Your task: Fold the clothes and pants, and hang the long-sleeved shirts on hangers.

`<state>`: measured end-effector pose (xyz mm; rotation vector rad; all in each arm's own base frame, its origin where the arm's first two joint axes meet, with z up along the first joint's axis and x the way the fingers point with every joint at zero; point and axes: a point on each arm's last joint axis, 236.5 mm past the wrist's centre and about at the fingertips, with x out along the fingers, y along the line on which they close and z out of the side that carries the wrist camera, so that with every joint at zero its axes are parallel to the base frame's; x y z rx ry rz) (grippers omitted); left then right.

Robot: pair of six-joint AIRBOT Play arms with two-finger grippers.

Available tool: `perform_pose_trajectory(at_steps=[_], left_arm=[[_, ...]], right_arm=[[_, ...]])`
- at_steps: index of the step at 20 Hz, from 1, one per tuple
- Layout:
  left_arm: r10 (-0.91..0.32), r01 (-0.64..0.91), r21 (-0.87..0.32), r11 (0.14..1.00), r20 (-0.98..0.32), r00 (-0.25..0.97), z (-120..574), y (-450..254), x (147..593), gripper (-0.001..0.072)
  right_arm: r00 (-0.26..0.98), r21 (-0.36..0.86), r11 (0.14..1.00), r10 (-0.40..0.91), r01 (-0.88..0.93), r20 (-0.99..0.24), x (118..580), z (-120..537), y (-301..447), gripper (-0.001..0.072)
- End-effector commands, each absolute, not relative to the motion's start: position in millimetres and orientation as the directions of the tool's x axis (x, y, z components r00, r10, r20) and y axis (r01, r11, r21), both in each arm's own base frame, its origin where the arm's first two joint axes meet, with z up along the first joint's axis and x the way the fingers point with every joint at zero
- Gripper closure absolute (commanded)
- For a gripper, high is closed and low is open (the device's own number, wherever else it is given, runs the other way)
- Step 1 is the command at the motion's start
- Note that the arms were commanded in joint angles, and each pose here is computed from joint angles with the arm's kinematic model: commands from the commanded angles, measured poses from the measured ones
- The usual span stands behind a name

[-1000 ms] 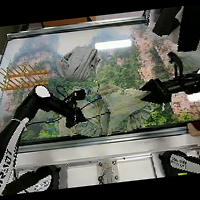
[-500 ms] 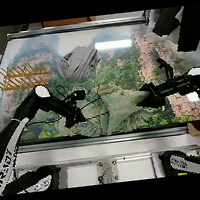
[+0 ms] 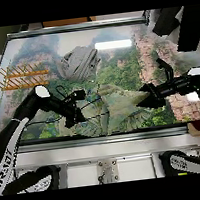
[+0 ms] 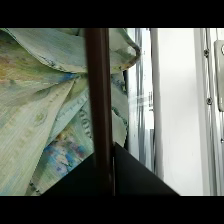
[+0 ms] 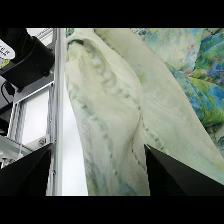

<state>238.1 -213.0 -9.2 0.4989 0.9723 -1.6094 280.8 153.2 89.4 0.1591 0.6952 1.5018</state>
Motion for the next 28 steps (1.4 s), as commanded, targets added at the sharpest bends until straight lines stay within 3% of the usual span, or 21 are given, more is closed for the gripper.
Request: perform_pose_trajectory(at_steps=[1,6,7,9,21,22,23,28], left_arm=[[-0.596,0.945,-0.326,-0.024,-0.754,-0.275,-9,-213,239,0.0693],[-0.596,0.945,-0.325,-0.023,-0.755,-0.274,-9,-213,239,0.0693],[-0.596,0.946,-0.325,-0.023,-0.755,-0.273,-9,-213,239,0.0693],[-0.596,0.946,-0.325,-0.023,-0.755,-0.274,-9,-213,239,0.0693],[-0.59,0.946,-0.323,-0.022,-0.76,-0.273,-10,-211,239,0.0671],[-0.59,0.945,-0.326,-0.017,-0.76,-0.273,-10,-212,239,0.0418],[-0.592,0.94,-0.342,0.02,-0.761,-0.264,-10,-212,241,0.0258],[-0.597,0.903,-0.398,0.164,-0.769,-0.23,-12,-212,249,0.0261]], right_arm=[[-0.083,0.509,0.097,0.944,-0.855,-0.32,280,90,153,0.0078],[-0.081,0.509,0.1,0.943,-0.855,-0.322,281,89,153,0.0083],[-0.081,0.509,0.1,0.943,-0.855,-0.322,281,89,153,0.0157],[-0.082,0.51,0.102,0.942,-0.854,-0.324,281,88,153,0.0711],[-0.076,0.499,0.104,0.942,-0.86,-0.328,282,88,153,0.0705],[-0.076,0.491,0.101,0.942,-0.865,-0.328,282,88,153,0.0706],[-0.076,0.492,0.101,0.942,-0.865,-0.328,282,88,153,0.0706],[-0.076,0.492,0.101,0.942,-0.865,-0.328,282,88,153,0.0709]])
